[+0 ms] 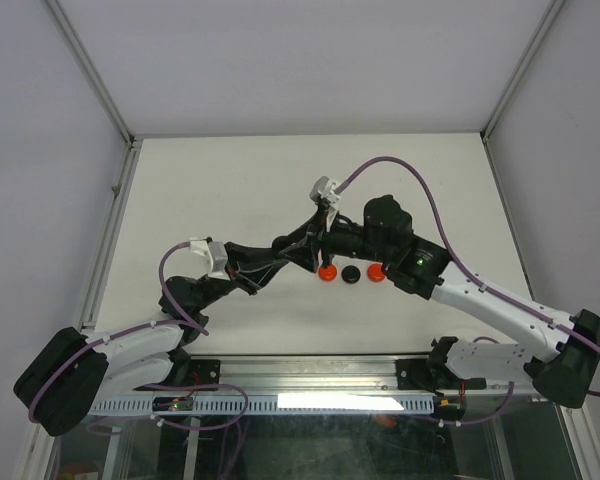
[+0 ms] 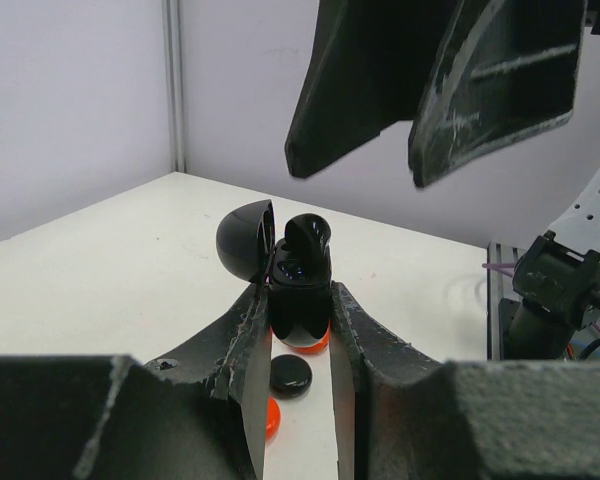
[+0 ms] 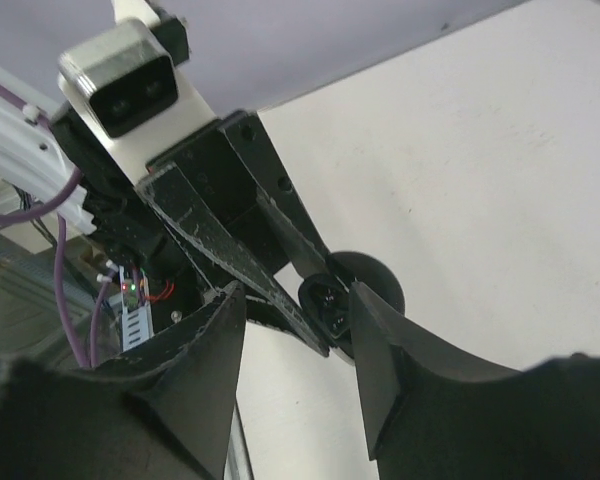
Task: Insert the wireless bluetooth earbuds into the charging case
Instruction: Place the earbud in the charging case.
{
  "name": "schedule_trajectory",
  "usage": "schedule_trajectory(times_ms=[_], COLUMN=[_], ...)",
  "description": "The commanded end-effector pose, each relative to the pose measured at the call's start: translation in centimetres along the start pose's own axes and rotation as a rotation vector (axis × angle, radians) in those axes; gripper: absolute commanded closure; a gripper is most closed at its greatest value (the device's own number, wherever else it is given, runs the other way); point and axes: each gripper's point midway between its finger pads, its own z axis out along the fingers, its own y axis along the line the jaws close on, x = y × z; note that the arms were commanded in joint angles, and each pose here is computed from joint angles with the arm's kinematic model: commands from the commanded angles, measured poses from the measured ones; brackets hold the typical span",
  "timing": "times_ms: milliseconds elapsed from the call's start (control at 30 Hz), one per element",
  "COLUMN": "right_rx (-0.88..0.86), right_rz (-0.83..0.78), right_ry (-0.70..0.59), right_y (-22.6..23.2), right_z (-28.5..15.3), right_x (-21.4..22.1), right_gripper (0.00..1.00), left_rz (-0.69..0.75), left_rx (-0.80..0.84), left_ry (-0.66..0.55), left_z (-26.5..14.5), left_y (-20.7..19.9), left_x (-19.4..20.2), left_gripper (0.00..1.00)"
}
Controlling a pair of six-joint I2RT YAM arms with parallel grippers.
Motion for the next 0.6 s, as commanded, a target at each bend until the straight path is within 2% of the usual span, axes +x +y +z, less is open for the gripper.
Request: schedule_trajectory(times_ms=[0, 433, 567], right_rx=[-0.03, 0.032, -0.002], right_rz=[0.051, 0.13, 0.132], right_ry=[0.042, 0.103, 0.1], right_y=[0.6, -0.6, 0.2], right_z=[-0.1, 0.5, 0.0], right_x=[-0.1, 0.8, 0.5], right_gripper=[0.51, 0.54, 0.55], left_rz=[0.033, 0.027, 0.027], left_rx=[0.007, 0.029, 0.002], left_ry=[-0.041, -0.029, -0.027], left_z=[0.4, 0.5, 0.5], left_y=[0.1, -0.2, 0.3], left_x=[-1.4, -1.1, -1.0], left_gripper=[1.0, 1.0, 1.0])
